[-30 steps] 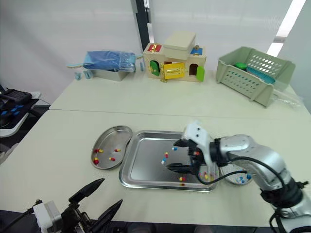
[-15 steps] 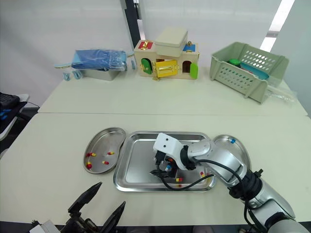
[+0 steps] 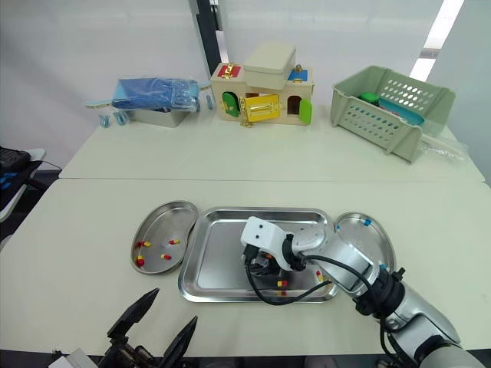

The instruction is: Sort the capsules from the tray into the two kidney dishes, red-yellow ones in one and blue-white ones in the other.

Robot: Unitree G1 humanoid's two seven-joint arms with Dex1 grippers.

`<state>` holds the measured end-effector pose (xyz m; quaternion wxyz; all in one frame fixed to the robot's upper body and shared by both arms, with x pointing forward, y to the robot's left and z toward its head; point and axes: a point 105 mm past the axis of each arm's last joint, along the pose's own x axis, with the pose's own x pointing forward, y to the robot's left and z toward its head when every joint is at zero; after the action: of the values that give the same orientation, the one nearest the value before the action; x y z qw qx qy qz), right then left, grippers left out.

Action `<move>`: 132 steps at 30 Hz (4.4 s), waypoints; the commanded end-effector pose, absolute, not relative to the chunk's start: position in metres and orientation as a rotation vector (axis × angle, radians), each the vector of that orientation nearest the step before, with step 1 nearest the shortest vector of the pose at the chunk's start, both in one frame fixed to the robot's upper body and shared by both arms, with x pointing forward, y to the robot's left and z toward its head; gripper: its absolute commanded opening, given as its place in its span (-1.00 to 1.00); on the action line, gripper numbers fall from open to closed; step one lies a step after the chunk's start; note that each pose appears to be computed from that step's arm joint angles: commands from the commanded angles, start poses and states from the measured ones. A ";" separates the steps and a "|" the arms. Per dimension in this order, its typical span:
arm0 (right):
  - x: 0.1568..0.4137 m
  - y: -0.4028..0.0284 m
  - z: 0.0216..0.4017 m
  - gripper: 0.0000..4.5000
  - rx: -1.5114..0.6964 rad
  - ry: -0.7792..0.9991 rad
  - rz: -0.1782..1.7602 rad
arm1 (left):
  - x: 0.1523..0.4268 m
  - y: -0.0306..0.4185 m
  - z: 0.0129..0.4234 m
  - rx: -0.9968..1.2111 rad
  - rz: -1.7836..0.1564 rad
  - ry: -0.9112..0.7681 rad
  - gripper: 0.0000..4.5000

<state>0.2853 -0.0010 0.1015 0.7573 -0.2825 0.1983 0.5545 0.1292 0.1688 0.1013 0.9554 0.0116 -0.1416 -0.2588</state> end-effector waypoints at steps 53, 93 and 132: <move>0.277 -0.014 0.139 -0.73 -0.506 0.200 1.282 | 0.117 0.136 0.104 0.071 -0.675 -0.281 1.00; 0.250 -0.220 0.124 0.28 -0.427 0.355 0.749 | 0.146 0.155 0.118 0.102 -1.015 -0.276 1.00; 0.232 -0.347 0.136 1.00 -0.338 0.454 0.665 | 0.195 0.403 0.173 0.439 -0.312 0.270 1.00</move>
<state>0.2324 -0.3403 0.1273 0.9069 -0.1418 0.2265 0.3257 0.1989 0.3915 0.1724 0.9593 0.2022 0.1135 -0.1614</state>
